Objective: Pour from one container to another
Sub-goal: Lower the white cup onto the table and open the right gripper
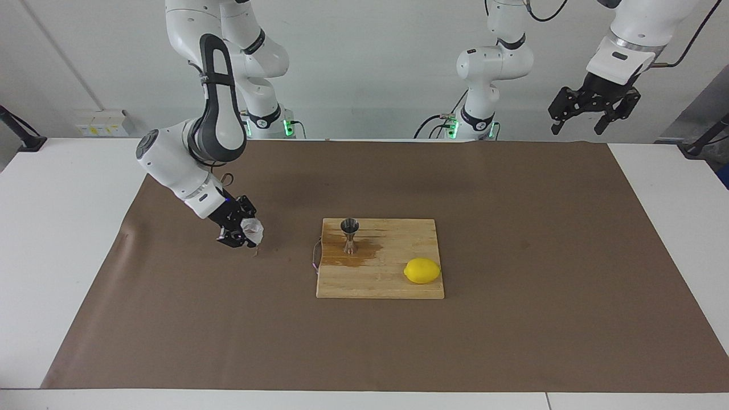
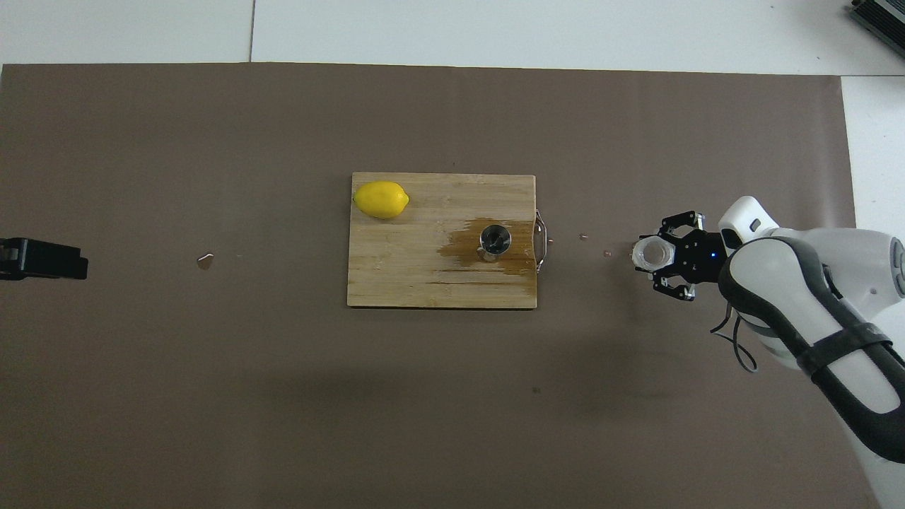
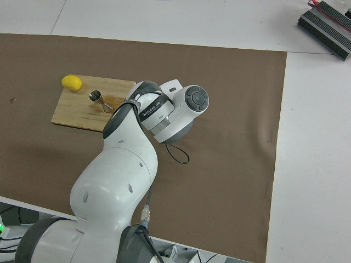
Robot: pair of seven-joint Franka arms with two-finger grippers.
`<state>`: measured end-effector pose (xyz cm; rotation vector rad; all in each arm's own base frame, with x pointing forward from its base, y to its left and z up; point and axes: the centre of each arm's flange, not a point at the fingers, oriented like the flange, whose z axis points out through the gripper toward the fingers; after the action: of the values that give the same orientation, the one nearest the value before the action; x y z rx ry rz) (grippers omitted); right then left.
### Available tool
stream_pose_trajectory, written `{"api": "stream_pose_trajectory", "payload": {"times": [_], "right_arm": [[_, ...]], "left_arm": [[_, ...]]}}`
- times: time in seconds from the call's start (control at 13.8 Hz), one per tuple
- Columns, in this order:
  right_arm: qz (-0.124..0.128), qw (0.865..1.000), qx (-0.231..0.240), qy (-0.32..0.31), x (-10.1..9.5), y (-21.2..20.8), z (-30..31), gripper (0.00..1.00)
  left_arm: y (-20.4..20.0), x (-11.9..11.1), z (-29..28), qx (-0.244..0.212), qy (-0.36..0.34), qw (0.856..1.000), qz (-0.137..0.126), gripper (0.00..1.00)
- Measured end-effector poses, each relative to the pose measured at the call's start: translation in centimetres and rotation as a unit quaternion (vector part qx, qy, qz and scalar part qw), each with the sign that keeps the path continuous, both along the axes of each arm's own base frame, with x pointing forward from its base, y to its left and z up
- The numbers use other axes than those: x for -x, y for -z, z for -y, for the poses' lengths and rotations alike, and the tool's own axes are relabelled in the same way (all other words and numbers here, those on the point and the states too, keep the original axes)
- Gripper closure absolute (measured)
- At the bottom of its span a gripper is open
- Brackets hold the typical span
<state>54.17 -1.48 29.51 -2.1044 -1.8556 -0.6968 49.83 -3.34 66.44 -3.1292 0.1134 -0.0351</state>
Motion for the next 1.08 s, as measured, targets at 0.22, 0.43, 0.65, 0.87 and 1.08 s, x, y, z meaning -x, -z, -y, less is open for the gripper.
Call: {"api": "stream_pose_trajectory", "payload": {"times": [0.22, 0.43, 0.65, 0.87, 1.08], "right_arm": [[0.004, 1.0, -0.017, -0.004, 0.5, 2.5, 0.9, 0.48], [0.002, 1.0, -0.02, -0.004, 0.5, 3.2, 0.8, 0.31], [0.005, 1.0, -0.023, 0.007, 0.0, 2.0, 0.2, 0.0], [-0.002, 0.999, -0.027, 0.035, -0.4, -0.9, -1.8, 0.0], [-0.04, 0.997, -0.002, 0.069, -0.3, -3.9, -3.7, 0.0]], "left_arm": [[0.0, 0.0, 0.0, 0.0, 0.0, 1.0, 0.0, 0.0], [0.0, 0.0, 0.0, 0.0, 0.0, 1.0, 0.0, 0.0], [0.0, 0.0, 0.0, 0.0, 0.0, 1.0, 0.0, 0.0], [0.0, 0.0, 0.0, 0.0, 0.0, 1.0, 0.0, 0.0], [0.0, 0.0, 0.0, 0.0, 0.0, 1.0, 0.0, 0.0]]}}
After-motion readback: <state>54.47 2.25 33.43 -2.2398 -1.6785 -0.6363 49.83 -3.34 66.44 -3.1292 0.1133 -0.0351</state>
